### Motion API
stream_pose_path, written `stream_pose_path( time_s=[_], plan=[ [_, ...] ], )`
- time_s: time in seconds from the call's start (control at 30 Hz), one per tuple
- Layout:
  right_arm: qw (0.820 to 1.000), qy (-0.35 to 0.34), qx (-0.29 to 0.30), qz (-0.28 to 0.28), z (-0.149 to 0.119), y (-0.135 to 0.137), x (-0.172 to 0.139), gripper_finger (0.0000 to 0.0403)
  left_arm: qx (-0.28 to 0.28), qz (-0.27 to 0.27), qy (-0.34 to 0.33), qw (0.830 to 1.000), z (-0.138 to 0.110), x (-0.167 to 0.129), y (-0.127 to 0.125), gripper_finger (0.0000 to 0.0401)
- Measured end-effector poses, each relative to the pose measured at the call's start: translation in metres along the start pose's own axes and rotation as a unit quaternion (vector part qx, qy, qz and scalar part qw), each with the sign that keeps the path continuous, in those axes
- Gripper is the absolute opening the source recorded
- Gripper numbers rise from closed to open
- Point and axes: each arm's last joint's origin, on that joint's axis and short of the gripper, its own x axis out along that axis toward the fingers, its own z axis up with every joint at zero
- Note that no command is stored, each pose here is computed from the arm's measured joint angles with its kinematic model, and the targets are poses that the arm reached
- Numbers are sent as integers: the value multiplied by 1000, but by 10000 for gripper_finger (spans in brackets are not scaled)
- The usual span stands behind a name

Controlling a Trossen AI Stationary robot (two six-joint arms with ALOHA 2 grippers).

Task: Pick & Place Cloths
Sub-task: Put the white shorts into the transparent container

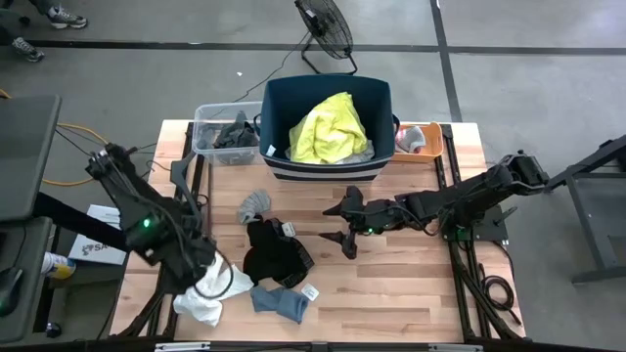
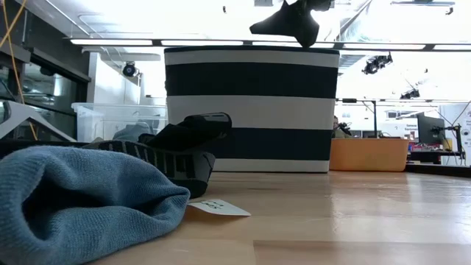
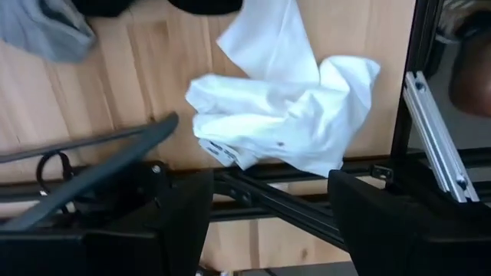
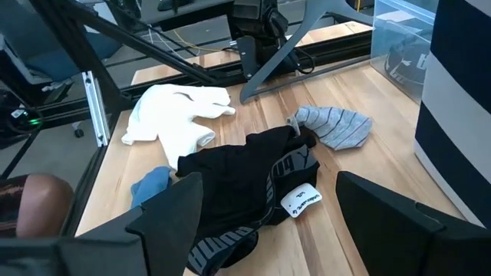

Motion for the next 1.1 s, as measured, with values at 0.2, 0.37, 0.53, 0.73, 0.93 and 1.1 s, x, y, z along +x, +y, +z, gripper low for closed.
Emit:
stream_pose_path(
  time_s=[0.2,0.37,0.53,0.73,0.93,1.1],
  plan=[
    [1000,2,3,0,-1,1,0,291,10,34,15,999,-6,19,-30,252],
    [998,10,-60,17,-5,12,-4,291,-6,67,7,998,-14,31,-48,252],
    [994,16,-95,47,-13,29,-10,291,-28,79,-26,996,-26,33,-59,252],
    [993,23,-107,44,-29,34,-19,291,-46,91,-71,992,-38,33,-65,252],
    [995,-16,-86,56,-38,20,-41,291,-67,94,-99,988,-43,33,-68,252],
    [987,-55,-72,131,-46,8,-67,291,-68,97,-106,987,-42,33,-67,252]
  ],
)
